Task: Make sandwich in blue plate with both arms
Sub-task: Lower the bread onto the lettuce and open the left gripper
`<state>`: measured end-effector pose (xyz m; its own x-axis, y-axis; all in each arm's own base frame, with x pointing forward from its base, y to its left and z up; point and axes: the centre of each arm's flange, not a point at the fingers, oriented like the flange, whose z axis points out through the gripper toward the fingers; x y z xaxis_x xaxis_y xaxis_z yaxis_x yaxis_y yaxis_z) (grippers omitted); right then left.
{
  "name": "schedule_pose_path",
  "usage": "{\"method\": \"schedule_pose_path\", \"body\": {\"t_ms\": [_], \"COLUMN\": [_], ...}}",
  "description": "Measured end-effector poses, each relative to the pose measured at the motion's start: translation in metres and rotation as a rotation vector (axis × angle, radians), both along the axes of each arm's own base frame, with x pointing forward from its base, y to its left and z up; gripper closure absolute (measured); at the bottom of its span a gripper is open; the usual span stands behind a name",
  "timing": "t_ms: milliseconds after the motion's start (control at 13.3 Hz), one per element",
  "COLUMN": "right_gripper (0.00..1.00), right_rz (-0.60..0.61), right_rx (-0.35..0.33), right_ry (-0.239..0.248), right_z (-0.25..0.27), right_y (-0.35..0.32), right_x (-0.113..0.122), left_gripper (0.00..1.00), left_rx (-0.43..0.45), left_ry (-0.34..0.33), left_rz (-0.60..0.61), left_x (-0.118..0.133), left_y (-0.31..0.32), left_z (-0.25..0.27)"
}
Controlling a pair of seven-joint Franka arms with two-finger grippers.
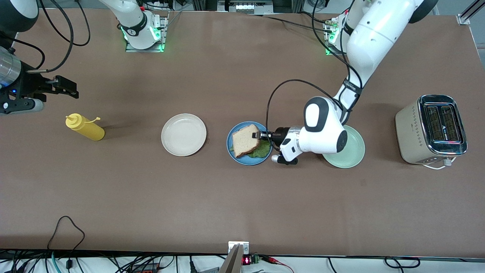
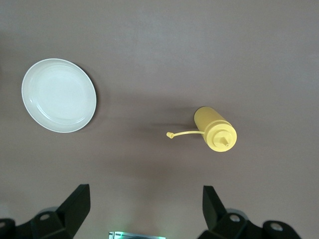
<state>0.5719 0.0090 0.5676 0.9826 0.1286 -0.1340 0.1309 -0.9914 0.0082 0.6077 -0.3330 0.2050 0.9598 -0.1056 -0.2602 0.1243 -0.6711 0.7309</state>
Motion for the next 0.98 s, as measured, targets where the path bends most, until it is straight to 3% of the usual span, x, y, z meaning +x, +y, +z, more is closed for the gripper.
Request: {"method": "schedule_pose_path", "body": {"t_ms": [150, 451, 676, 977], "right_gripper": [0.0, 0.0, 0.0, 0.0], "right_rz": [-0.031, -0.092, -0.119, -0.127], "right_rx": [-0.005, -0.012, -0.009, -0.004], "right_ry": [0.002, 0.005, 0.003, 0.004], "right_z": [-0.002, -0.003, -0.009, -0.009], "right_y": [0.001, 0.001, -0.017, -0.031], "right_x": [0.001, -0.002, -0.01, -0.015], "left_gripper": [0.75, 0.33, 0.01, 0.0], "left_rx": [0.0, 0.001, -0.01, 0.016], "left_ry": [0.005, -0.007, -0.042, -0.118], "left_rz": [0.0, 0.011, 0.041, 0.055], "left_x": [0.001, 0.006, 0.023, 0.039], "left_y": [0.006, 0.009, 0.022, 0.039], "left_z": [-0.011, -0.01, 0.008, 0.06]}}
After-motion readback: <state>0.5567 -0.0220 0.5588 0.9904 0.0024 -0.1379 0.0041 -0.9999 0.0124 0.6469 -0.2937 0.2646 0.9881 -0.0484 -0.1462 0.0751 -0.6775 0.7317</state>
